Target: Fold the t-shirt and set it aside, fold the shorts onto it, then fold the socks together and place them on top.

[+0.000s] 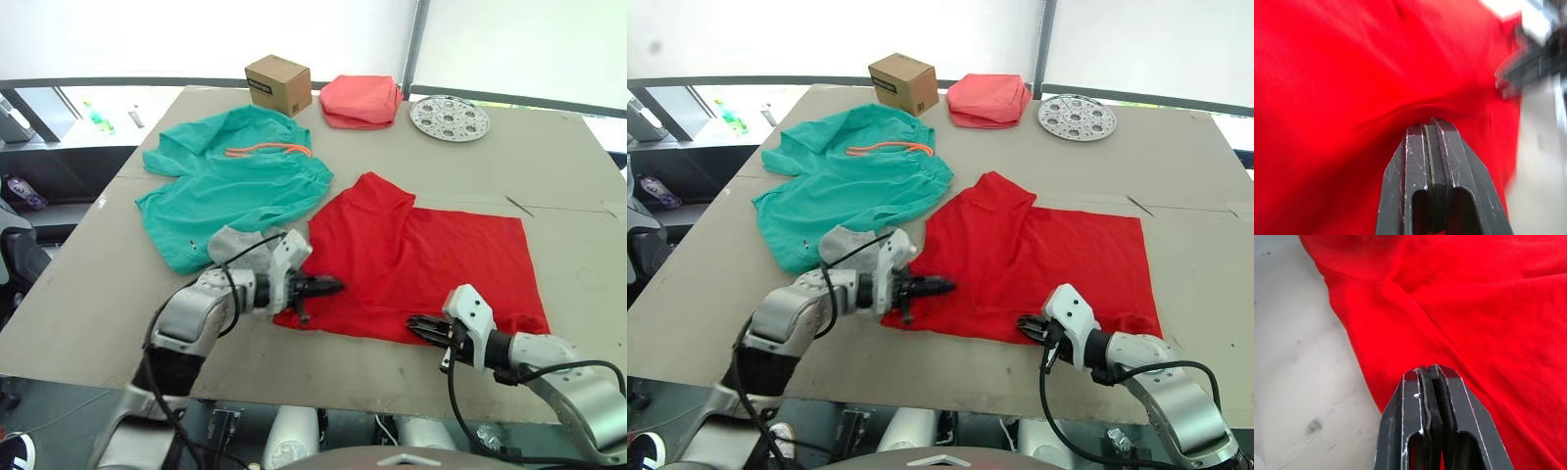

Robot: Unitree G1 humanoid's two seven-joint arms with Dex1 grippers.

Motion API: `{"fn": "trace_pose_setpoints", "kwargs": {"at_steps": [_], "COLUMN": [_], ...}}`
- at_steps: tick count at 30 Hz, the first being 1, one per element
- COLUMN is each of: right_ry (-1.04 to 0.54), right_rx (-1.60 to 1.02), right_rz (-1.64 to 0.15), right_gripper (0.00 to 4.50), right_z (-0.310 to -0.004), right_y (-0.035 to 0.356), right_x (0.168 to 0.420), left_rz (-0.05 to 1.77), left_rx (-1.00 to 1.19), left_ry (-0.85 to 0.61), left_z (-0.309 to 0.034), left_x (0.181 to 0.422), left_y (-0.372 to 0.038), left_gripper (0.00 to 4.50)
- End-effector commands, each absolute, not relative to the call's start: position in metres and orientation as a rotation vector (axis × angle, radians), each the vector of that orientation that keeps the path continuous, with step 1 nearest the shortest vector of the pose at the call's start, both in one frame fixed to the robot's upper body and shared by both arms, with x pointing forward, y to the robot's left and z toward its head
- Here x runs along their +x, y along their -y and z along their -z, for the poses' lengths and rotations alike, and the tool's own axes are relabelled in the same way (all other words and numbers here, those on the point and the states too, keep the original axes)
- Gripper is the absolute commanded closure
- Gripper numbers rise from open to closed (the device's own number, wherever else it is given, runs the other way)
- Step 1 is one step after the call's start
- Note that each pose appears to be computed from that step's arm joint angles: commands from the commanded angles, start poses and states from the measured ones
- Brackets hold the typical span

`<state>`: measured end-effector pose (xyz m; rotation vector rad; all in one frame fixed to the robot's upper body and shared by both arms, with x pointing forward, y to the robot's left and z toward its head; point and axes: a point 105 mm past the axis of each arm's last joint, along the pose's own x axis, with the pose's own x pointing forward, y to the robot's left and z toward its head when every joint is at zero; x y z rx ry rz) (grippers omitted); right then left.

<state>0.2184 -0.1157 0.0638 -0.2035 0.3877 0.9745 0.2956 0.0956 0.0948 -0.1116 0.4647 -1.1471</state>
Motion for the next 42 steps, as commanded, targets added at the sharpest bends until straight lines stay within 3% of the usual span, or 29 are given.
{"fn": "trace_pose_setpoints", "kwargs": {"at_steps": [1,7,11,15,24,33,40,42], "right_ry": [-0.336,-0.230,-0.313,-0.436,-0.511,-0.489,-0.339,-0.314], "right_rx": [-0.219,-0.146,-0.200,-0.292,-0.230,-0.319,-0.337,-0.221], "right_rz": [-0.970,-0.984,-0.953,-0.729,-0.323,0.287,0.245,-0.011], "right_gripper": [4.50,4.50,4.50,4.50,4.50,4.50,4.50,4.50], "right_z": [-0.074,-0.095,-0.070,-0.049,-0.059,-0.068,-0.101,-0.103], "right_y": [0.116,0.104,0.103,0.141,0.225,0.326,0.321,0.277], "right_x": [0.219,0.220,0.222,0.229,0.196,0.198,0.211,0.217], "left_rz": [1.128,1.224,1.170,1.051,0.904,0.903,0.894,0.899], "left_rx": [-0.135,-0.162,-0.126,-0.096,-0.055,-0.053,-0.049,-0.054], "left_ry": [-0.443,-0.433,-0.542,-0.536,-0.555,-0.580,-0.574,-0.562], "left_z": [-0.105,-0.107,-0.073,-0.059,-0.042,-0.034,-0.035,-0.037], "left_x": [0.298,0.269,0.252,0.258,0.255,0.251,0.253,0.253], "left_y": [-0.099,-0.106,-0.118,-0.133,-0.167,-0.168,-0.171,-0.169], "left_gripper": [4.47,4.47,4.47,4.47,4.47,4.47,4.47,4.47]}}
